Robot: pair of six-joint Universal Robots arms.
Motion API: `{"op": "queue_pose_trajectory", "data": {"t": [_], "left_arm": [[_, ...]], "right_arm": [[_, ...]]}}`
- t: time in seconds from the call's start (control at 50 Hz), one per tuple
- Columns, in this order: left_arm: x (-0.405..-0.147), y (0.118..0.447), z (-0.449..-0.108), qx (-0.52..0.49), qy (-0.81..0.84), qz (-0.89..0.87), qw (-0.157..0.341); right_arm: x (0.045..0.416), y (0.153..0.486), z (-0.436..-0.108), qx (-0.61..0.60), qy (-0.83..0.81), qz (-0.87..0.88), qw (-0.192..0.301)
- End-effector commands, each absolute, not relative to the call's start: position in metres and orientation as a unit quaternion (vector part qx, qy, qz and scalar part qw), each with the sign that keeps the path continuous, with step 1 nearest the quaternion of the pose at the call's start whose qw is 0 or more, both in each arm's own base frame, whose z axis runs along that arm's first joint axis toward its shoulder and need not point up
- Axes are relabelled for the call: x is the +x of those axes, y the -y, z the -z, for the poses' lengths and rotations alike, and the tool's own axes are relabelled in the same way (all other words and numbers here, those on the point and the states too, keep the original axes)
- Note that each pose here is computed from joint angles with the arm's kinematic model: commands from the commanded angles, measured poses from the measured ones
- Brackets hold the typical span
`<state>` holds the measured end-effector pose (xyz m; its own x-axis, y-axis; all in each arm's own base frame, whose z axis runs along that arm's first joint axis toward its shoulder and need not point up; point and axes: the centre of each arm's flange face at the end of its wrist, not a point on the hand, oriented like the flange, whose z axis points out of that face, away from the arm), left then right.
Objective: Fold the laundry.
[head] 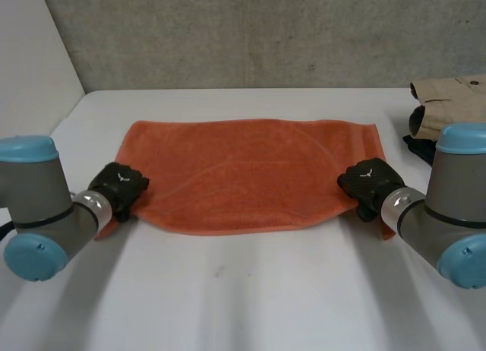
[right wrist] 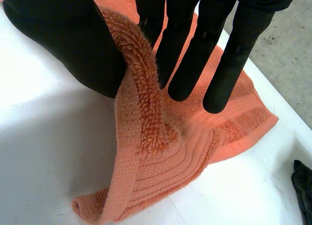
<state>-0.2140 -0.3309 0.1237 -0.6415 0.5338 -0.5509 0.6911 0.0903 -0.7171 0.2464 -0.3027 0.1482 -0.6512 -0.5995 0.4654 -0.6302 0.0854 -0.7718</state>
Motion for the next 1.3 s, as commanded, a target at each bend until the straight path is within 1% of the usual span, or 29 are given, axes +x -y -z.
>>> {"op": "queue_pose_trajectory", "data": {"t": [0.02, 0.06, 0.08, 0.14, 0.16, 0.24, 0.28, 0.38, 0.46, 0.48, 0.54, 0.56, 0.62, 0.64, 0.7, 0.72, 0.78, 0.8, 0.84, 0.92, 1.0, 1.02, 1.08, 1.1, 1.16, 1.18, 1.24, 1.26, 1.3], "left_arm": [[-0.217, 0.323, -0.15, 0.399, -0.741, 0.536, 0.066], [-0.214, 0.317, -0.154, 0.401, -0.747, 0.526, 0.067], [-0.211, 0.31, -0.157, 0.407, -0.754, 0.511, 0.069], [-0.203, 0.296, -0.157, 0.422, -0.772, 0.469, 0.076], [-0.196, 0.286, -0.156, 0.435, -0.787, 0.43, 0.081], [-0.186, 0.264, -0.157, 0.478, -0.803, 0.347, 0.077], [-0.185, 0.26, -0.158, 0.491, -0.803, 0.331, 0.073], [-0.197, 0.273, -0.164, 0.501, -0.779, 0.369, 0.08], [-0.213, 0.304, -0.177, 0.479, -0.749, 0.444, 0.111], [-0.22, 0.32, -0.191, 0.461, -0.732, 0.485, 0.126], [-0.23, 0.344, -0.223, 0.424, -0.699, 0.557, 0.146], [-0.236, 0.359, -0.252, 0.391, -0.668, 0.613, 0.155], [-0.242, 0.378, -0.301, 0.332, -0.612, 0.701, 0.153], [-0.241, 0.387, -0.335, 0.286, -0.57, 0.756, 0.149], [-0.237, 0.394, -0.384, 0.214, -0.503, 0.826, 0.138], [-0.234, 0.394, -0.411, 0.175, -0.465, 0.858, 0.13], [-0.23, 0.391, -0.436, 0.133, -0.433, 0.883, 0.119], [-0.229, 0.39, -0.438, 0.129, -0.435, 0.883, 0.12], [-0.228, 0.39, -0.436, 0.129, -0.442, 0.88, 0.118], [-0.225, 0.394, -0.42, 0.145, -0.474, 0.861, 0.115], [-0.218, 0.4, -0.39, 0.157, -0.516, 0.834, 0.114], [-0.216, 0.402, -0.377, 0.163, -0.533, 0.822, 0.114], [-0.213, 0.404, -0.351, 0.173, -0.563, 0.8, 0.112], [-0.213, 0.404, -0.334, 0.182, -0.583, 0.785, 0.109], [-0.213, 0.403, -0.302, 0.2, -0.614, 0.756, 0.105], [-0.213, 0.403, -0.279, 0.213, -0.636, 0.735, 0.102], [-0.212, 0.402, -0.245, 0.233, -0.666, 0.701, 0.102], [-0.21, 0.401, -0.224, 0.245, -0.684, 0.679, 0.105], [-0.208, 0.399, -0.206, 0.257, -0.697, 0.659, 0.112]], "right_arm": [[0.238, 0.301, -0.162, 0.415, 0.741, -0.528, 0.02], [0.234, 0.298, -0.168, 0.422, 0.743, -0.518, 0.022], [0.231, 0.291, -0.171, 0.443, 0.747, -0.496, 0.02], [0.223, 0.277, -0.169, 0.492, 0.754, -0.435, 0.019], [0.217, 0.266, -0.165, 0.532, 0.756, -0.382, 0.017], [0.199, 0.245, -0.163, 0.62, 0.741, -0.257, 0.006], [0.194, 0.247, -0.165, 0.637, 0.731, -0.245, 0.011], [0.195, 0.268, -0.166, 0.614, 0.733, -0.29, 0.041], [0.204, 0.293, -0.176, 0.584, 0.726, -0.358, 0.064], [0.213, 0.308, -0.184, 0.57, 0.714, -0.4, 0.076], [0.222, 0.334, -0.205, 0.531, 0.693, -0.477, 0.106], [0.226, 0.353, -0.225, 0.492, 0.677, -0.532, 0.13], [0.229, 0.379, -0.263, 0.417, 0.638, -0.626, 0.161], [0.229, 0.391, -0.288, 0.366, 0.609, -0.683, 0.171], [0.227, 0.398, -0.327, 0.293, 0.558, -0.758, 0.168], [0.225, 0.397, -0.357, 0.257, 0.514, -0.803, 0.159], [0.222, 0.394, -0.387, 0.219, 0.458, -0.851, 0.134], [0.223, 0.393, -0.39, 0.22, 0.452, -0.855, 0.128], [0.224, 0.391, -0.392, 0.231, 0.449, -0.855, 0.121], [0.231, 0.386, -0.383, 0.262, 0.462, -0.841, 0.098], [0.233, 0.386, -0.365, 0.283, 0.489, -0.821, 0.084], [0.235, 0.386, -0.356, 0.292, 0.502, -0.81, 0.079], [0.237, 0.386, -0.336, 0.305, 0.527, -0.791, 0.067], [0.237, 0.385, -0.321, 0.313, 0.546, -0.774, 0.059], [0.236, 0.385, -0.295, 0.325, 0.579, -0.747, 0.048], [0.236, 0.385, -0.276, 0.329, 0.601, -0.727, 0.043], [0.234, 0.384, -0.246, 0.334, 0.634, -0.697, 0.036], [0.232, 0.383, -0.226, 0.337, 0.653, -0.678, 0.031], [0.231, 0.382, -0.207, 0.34, 0.671, -0.659, 0.028]]}}
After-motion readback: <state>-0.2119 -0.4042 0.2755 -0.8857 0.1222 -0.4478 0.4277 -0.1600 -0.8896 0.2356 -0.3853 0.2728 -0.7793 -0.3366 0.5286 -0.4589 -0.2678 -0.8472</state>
